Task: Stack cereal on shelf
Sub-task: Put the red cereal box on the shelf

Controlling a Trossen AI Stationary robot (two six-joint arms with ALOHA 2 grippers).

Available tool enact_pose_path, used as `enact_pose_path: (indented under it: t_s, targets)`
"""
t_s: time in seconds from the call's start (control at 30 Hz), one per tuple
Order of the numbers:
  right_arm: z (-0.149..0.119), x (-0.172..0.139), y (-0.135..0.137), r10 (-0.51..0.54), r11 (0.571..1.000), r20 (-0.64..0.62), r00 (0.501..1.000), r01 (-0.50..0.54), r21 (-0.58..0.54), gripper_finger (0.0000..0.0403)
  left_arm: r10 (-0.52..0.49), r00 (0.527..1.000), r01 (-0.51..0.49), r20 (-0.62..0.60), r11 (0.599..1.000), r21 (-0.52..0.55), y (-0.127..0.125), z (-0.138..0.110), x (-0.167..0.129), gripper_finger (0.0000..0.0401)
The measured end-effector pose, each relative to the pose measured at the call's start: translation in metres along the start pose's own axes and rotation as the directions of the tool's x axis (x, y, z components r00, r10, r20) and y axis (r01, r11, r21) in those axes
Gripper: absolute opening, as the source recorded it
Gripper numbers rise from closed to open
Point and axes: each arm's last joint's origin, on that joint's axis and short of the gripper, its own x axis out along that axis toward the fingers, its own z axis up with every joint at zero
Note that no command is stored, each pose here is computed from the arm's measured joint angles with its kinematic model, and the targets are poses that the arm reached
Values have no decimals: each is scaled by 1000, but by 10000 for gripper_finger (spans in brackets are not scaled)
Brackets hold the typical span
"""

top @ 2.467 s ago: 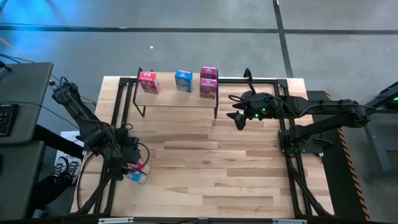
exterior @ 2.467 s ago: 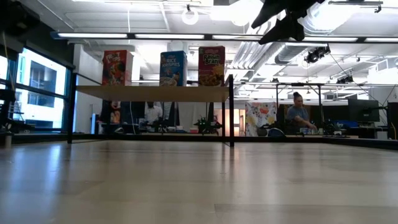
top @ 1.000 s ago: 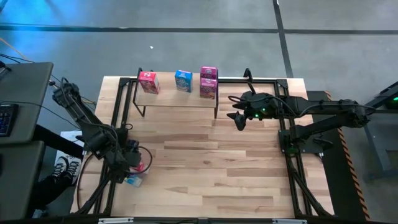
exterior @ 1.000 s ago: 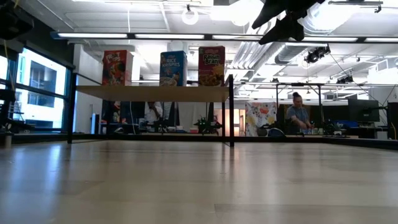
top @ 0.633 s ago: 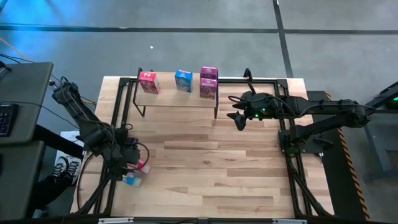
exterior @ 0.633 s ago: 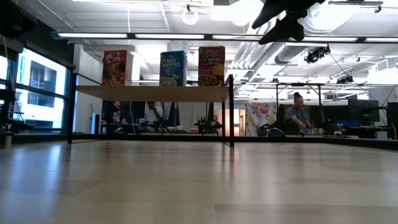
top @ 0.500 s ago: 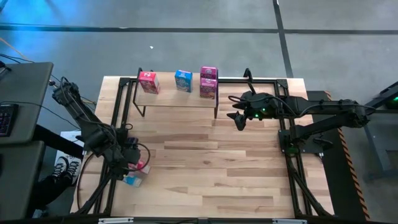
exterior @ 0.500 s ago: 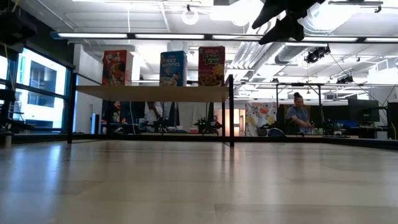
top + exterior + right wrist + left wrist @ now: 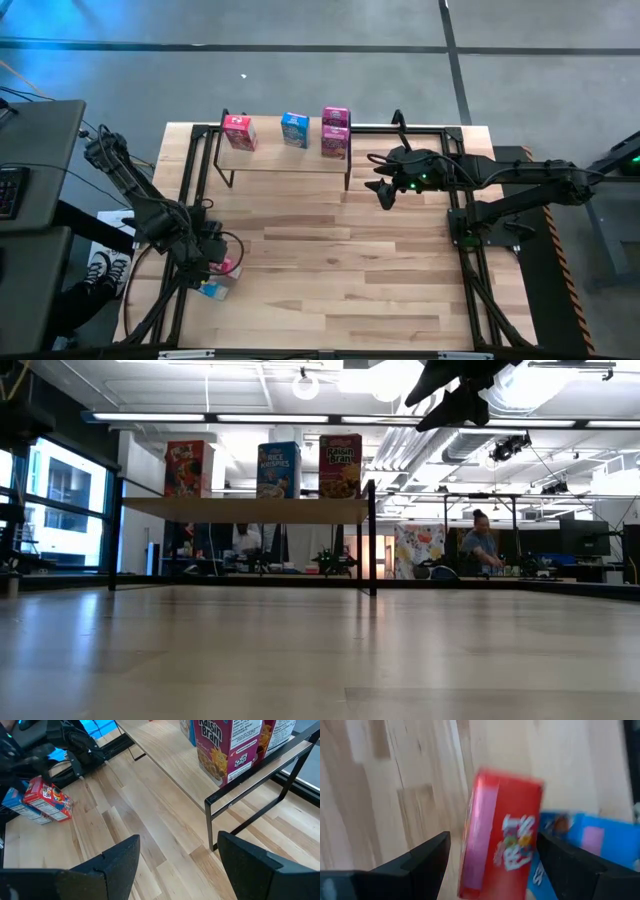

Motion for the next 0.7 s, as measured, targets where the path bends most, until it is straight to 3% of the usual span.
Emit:
enact_pose_path:
  t_s: [0.13,0.43,0.7]
  targets:
    - [0,0,0,0,1000,0,1000,0,2,262,15,998,-15,-65,1000,-9,2,-4,12,289]
    - [0,0,0,0,1000,0,1000,0,1,262,41,999,-41,-11,999,4,3,0,13,285]
    - [0,0,0,0,1000,1,1000,0,3,262,25,1000,-25,-6,1000,1,2,1,13,214]
